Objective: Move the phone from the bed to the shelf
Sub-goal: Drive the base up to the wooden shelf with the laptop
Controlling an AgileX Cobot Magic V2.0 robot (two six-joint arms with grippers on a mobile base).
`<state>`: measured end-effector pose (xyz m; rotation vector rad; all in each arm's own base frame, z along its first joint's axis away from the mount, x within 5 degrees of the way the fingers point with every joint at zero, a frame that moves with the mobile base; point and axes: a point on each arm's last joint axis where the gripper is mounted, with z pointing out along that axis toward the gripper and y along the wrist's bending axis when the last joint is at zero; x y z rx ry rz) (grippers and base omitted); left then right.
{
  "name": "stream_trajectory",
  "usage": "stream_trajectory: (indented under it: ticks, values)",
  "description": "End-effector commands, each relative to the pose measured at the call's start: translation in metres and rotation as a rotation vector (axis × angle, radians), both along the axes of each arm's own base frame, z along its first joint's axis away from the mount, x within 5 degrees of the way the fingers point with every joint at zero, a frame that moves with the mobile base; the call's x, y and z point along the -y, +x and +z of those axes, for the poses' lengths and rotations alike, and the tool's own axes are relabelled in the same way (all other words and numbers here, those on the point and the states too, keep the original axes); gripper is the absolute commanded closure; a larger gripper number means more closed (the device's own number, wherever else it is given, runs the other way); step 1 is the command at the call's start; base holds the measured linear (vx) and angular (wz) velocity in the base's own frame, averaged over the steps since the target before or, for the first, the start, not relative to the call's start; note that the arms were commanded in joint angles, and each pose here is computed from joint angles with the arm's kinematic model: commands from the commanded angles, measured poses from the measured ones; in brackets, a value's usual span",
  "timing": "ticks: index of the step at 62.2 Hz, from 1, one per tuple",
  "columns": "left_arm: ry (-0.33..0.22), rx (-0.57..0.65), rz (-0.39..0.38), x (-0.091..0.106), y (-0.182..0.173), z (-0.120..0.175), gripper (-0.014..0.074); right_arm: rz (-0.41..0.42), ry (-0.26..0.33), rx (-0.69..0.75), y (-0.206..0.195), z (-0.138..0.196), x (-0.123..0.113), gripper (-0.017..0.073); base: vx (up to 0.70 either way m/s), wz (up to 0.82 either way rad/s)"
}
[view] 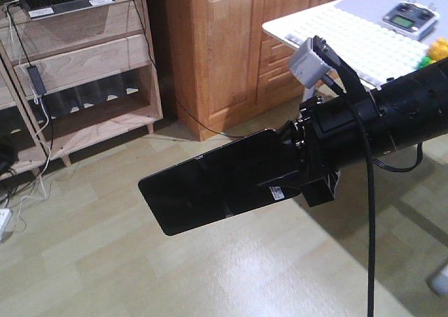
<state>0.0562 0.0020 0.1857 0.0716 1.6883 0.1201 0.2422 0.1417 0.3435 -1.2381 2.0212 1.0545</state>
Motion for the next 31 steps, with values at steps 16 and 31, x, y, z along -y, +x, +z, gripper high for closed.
stream_trajectory:
  ticks: [16, 31]
  values:
    - [-0.011, 0.108, -0.002, 0.0002, -0.0013, 0.0145, 0.0592, 0.053, 0.089, 0.010, -0.0132, 0.0218, -0.0020, 0.0561, 0.50, 0.11]
    - [-0.011, 0.108, -0.002, 0.0002, -0.0013, 0.0145, 0.0592, 0.053, 0.089, 0.010, -0.0132, 0.0218, -0.0020, 0.0561, 0.51, 0.08]
